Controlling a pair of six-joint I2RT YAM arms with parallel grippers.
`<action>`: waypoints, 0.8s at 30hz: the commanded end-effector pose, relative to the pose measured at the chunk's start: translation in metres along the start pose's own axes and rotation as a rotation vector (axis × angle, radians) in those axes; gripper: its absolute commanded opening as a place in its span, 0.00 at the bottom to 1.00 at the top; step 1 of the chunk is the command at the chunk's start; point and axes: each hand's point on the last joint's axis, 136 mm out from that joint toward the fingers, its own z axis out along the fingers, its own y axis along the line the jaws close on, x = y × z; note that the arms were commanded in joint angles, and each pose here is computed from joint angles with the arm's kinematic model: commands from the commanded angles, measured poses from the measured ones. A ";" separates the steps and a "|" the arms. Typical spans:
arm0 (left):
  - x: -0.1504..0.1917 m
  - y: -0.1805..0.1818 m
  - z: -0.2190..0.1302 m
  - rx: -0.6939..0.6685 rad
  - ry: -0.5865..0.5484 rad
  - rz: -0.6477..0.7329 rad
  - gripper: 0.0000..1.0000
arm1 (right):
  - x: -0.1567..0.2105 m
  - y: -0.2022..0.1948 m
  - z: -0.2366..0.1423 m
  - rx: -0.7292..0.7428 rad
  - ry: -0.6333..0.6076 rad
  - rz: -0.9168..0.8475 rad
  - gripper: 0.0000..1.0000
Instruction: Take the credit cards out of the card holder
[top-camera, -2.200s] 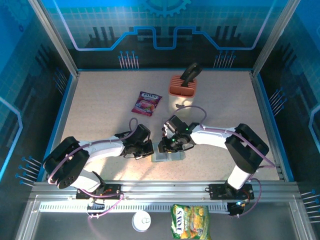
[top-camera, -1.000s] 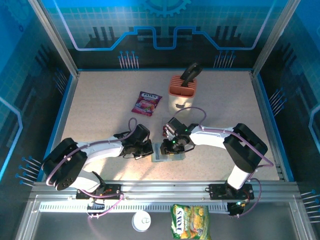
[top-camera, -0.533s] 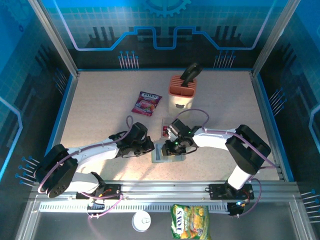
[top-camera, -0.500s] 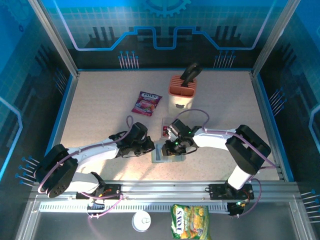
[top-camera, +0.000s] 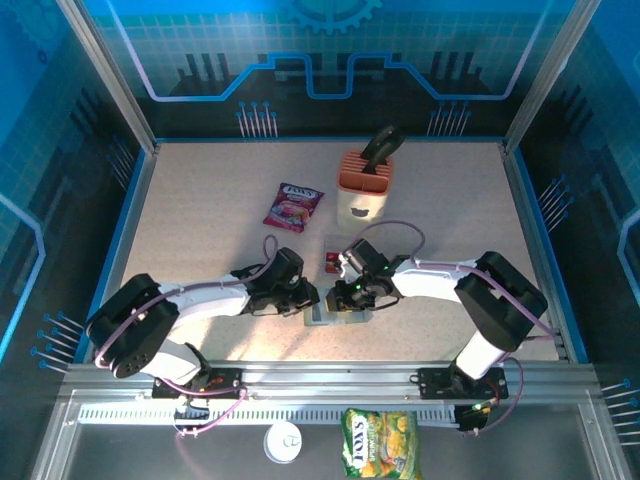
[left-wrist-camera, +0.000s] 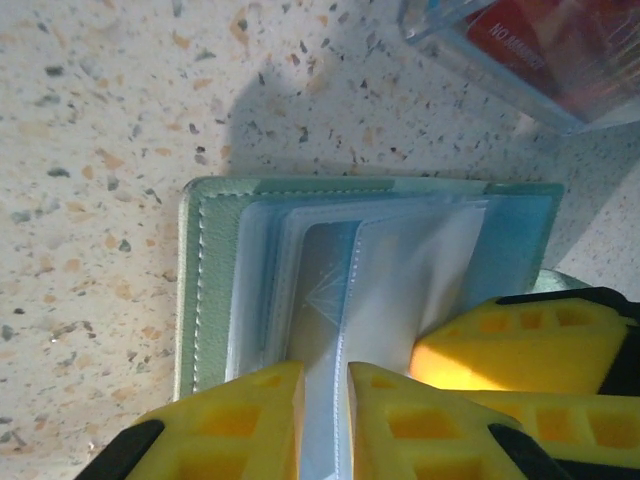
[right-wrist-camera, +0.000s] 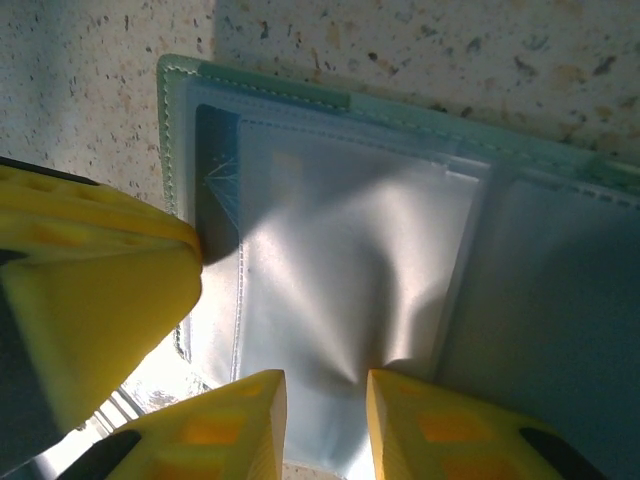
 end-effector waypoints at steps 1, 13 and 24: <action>0.005 -0.013 0.004 0.046 0.034 -0.001 0.19 | 0.002 -0.003 -0.004 -0.013 -0.001 0.020 0.28; 0.007 -0.021 0.011 0.082 0.062 0.000 0.17 | 0.001 -0.002 -0.004 -0.032 -0.009 0.028 0.28; 0.006 -0.030 0.008 0.111 0.059 0.005 0.09 | 0.001 0.002 -0.011 -0.043 -0.020 0.012 0.28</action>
